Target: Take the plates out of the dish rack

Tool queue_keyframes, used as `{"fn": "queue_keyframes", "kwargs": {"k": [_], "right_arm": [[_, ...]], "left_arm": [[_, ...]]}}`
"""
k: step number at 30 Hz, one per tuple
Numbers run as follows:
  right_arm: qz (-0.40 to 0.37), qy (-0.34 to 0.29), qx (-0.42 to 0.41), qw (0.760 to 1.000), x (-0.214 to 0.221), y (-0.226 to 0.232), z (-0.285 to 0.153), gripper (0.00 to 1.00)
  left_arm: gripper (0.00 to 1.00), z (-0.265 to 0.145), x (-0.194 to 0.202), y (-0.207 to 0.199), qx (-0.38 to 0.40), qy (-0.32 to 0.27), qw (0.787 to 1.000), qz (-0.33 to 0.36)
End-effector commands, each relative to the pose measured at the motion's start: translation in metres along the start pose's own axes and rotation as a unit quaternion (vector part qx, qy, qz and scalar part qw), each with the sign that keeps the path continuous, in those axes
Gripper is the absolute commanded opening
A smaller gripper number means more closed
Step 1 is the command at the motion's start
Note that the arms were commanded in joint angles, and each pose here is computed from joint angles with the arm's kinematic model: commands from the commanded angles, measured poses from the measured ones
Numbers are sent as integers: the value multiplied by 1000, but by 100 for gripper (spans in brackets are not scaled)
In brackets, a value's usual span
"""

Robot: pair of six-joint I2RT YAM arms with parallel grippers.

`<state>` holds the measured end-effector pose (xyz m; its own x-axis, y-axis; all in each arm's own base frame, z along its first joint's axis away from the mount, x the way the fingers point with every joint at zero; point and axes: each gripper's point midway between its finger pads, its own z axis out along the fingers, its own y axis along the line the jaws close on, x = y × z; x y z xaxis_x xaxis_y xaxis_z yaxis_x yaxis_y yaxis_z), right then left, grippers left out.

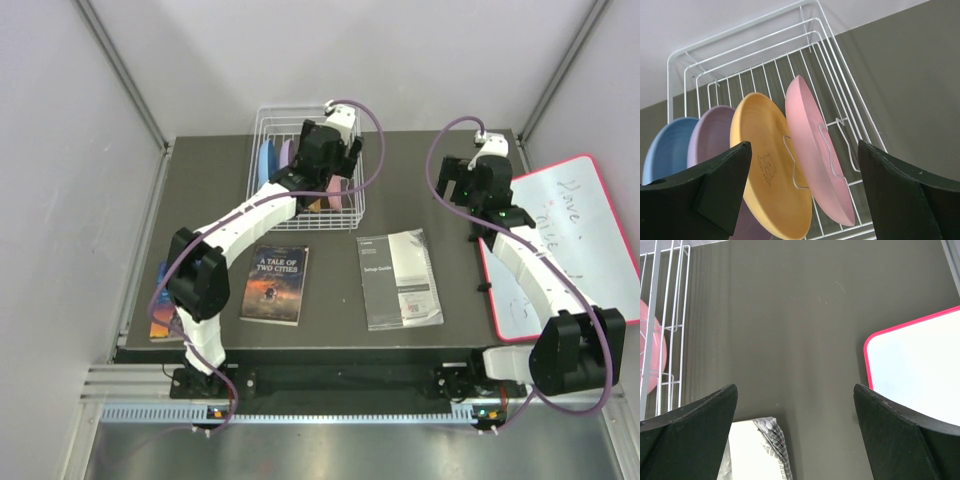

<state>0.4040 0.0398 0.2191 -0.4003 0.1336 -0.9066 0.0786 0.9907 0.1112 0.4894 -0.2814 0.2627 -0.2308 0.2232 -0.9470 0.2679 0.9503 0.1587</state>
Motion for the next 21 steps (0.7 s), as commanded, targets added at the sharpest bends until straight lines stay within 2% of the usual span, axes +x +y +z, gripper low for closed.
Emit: {"fn": "queue_keyframes", "kwargs": {"k": [1, 3, 5, 8, 13, 18, 21], "right_arm": [[10, -18, -10, 1000, -11, 7, 0, 100], [14, -19, -8, 1000, -12, 6, -1, 100], [15, -18, -8, 1000, -11, 6, 0, 100], [21, -12, -6, 1000, -8, 6, 1, 100], [26, -1, -2, 1000, -2, 5, 3, 100], [27, 10, -1, 1000, 5, 5, 4, 100], [29, 18, -2, 999, 11, 5, 7, 100]], "left_arm": [[88, 1, -29, 6, -33, -34, 997, -57], [85, 2, -28, 5, -37, -31, 997, -67], [77, 5, -21, 2, -38, -21, 996, -72], [74, 9, -14, -1, -45, -11, 996, -75], [75, 16, 3, -3, -63, 13, 995, -75], [81, 19, 18, -6, -65, 24, 995, -76], [80, 21, 28, -4, -79, 34, 994, -71]]}}
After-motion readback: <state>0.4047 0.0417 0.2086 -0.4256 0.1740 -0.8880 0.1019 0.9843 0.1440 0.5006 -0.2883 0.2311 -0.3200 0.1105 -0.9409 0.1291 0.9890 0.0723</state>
